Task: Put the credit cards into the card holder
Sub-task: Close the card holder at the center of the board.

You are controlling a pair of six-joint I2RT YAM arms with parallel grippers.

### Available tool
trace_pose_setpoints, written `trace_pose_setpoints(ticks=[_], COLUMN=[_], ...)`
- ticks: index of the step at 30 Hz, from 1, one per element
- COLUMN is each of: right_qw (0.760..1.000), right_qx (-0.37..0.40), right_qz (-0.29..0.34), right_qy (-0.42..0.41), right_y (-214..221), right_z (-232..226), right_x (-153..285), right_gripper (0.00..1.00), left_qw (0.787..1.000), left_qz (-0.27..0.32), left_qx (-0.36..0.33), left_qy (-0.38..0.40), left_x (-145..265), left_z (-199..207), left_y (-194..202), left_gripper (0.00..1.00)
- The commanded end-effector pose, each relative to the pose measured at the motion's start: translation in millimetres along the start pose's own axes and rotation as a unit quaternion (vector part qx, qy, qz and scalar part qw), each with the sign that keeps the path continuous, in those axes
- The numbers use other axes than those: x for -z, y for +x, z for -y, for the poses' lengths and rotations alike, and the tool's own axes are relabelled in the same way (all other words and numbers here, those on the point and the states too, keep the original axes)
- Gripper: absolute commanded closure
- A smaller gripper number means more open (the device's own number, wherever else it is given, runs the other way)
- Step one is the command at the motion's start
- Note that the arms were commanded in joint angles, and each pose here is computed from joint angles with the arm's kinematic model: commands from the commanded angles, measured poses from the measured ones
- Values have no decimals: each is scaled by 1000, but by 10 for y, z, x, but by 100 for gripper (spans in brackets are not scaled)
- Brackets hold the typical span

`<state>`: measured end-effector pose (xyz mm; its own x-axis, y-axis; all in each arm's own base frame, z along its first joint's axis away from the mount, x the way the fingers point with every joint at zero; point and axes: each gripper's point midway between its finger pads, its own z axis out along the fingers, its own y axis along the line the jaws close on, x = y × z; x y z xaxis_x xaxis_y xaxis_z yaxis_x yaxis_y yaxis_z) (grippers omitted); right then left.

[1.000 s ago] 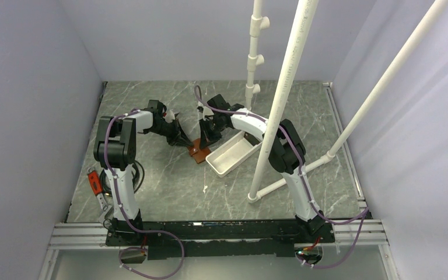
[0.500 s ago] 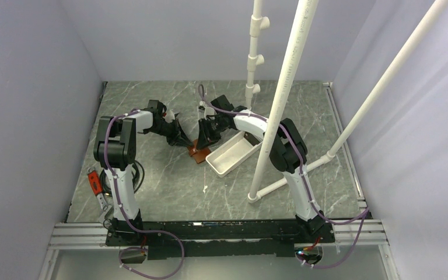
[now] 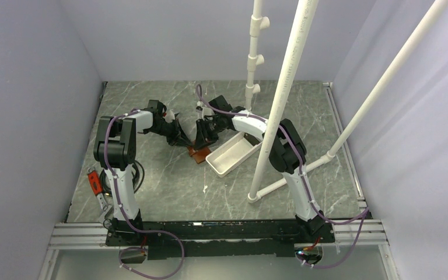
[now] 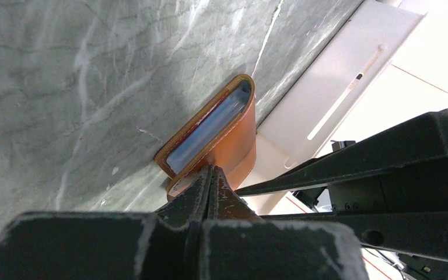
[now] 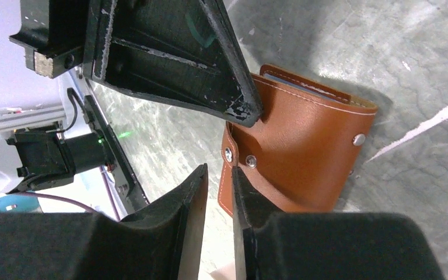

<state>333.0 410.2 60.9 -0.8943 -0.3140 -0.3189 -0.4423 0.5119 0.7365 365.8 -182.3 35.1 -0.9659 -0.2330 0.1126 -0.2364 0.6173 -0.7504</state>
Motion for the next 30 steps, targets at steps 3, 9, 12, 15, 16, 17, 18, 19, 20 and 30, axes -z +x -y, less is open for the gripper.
trace_pose_setpoints(ticks=[3,9,12,15,16,17,18,19,20,30], right_qw=[1000,1000,1000,1000,1000,1000,1000,1000,999,999], right_qx=[17,17,19,18,16,15,15,15,17,19], right_qz=[3,-4,-2,-3,-4,-5,-5,-4,-2,12], right_qy=[-19,-2,6,9,9,10,14,20,28,34], right_y=[-112,-75,-69,-57,-49,-41,-41,-39,-49,-149], right_z=[-117,-35,-16,0,2,8,20,35,51,105], right_x=[-40,-84,-69,-60,-61,-62,-58,-52,-32,65], right_gripper=[77,73,72,72,72,71,71,69,68,61], left_qw=[998,998,998,998,999,999,999,999,999,999], left_qz=[-5,-6,-6,-7,-7,-6,-7,-7,-8,-9], left_qx=[7,7,7,7,7,7,8,7,8,8], left_qy=[-54,-54,-54,-54,-54,-53,-53,-53,-53,-51], left_x=[-82,-88,-91,-92,-92,-92,-95,-95,-95,-101], left_z=[-318,-327,-328,-330,-327,-326,-329,-329,-330,-328], left_y=[40,43,41,41,40,38,40,38,44,44], left_gripper=[100,100,100,100,100,100,100,100,100,100])
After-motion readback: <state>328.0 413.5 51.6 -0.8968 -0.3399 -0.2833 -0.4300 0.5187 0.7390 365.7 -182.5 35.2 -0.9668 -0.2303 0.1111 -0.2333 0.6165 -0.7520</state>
